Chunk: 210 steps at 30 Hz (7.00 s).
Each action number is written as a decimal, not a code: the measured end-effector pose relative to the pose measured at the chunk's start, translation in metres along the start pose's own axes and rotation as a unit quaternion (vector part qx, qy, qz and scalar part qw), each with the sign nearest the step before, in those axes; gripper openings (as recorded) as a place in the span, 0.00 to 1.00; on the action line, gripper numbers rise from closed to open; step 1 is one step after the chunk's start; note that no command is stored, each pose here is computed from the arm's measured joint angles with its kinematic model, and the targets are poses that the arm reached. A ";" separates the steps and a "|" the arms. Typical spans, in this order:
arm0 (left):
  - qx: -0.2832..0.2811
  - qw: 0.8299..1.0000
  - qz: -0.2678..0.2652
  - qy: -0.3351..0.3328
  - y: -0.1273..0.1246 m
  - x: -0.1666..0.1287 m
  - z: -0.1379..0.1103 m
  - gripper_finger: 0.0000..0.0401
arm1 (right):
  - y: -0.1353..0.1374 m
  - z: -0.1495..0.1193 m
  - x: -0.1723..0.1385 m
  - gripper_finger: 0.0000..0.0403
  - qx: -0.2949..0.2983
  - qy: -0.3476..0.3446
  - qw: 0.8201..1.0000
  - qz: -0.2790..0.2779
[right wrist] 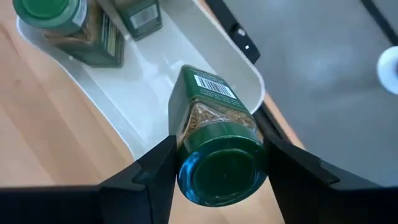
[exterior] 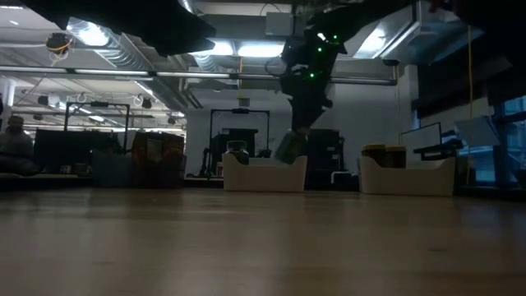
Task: Sort spices by type
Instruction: Put the top green seasoning bottle into the left white bin, then put the brown seasoning bag into the black bin
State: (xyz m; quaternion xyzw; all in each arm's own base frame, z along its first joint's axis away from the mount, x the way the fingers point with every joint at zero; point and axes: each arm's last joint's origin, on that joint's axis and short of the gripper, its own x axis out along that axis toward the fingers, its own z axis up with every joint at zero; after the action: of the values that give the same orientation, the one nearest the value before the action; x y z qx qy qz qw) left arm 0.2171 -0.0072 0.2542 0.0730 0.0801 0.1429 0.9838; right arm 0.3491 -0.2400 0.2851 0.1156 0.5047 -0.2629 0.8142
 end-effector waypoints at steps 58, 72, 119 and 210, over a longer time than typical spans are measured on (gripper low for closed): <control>0.003 1.000 0.000 -0.001 0.000 0.000 0.000 0.70 | 0.004 -0.005 0.053 0.52 0.017 0.058 0.998 -0.007; 0.005 1.000 0.000 -0.001 0.000 0.000 0.000 0.70 | 0.001 0.005 0.027 0.52 -0.008 0.069 0.998 -0.011; -0.002 1.000 0.009 0.002 0.004 0.002 -0.001 0.70 | 0.032 -0.003 0.043 0.52 -0.071 0.156 0.985 0.012; -0.003 1.000 0.013 -0.026 0.005 0.001 0.005 0.70 | 0.294 -0.336 -0.214 0.66 0.003 0.273 0.962 -0.028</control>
State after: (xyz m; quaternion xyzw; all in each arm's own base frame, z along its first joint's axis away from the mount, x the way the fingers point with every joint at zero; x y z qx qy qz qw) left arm 0.2181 -0.0031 0.2597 0.0752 0.0528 0.1536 0.9839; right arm 0.1785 0.2240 0.2952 0.1709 0.7100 -0.2458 0.6374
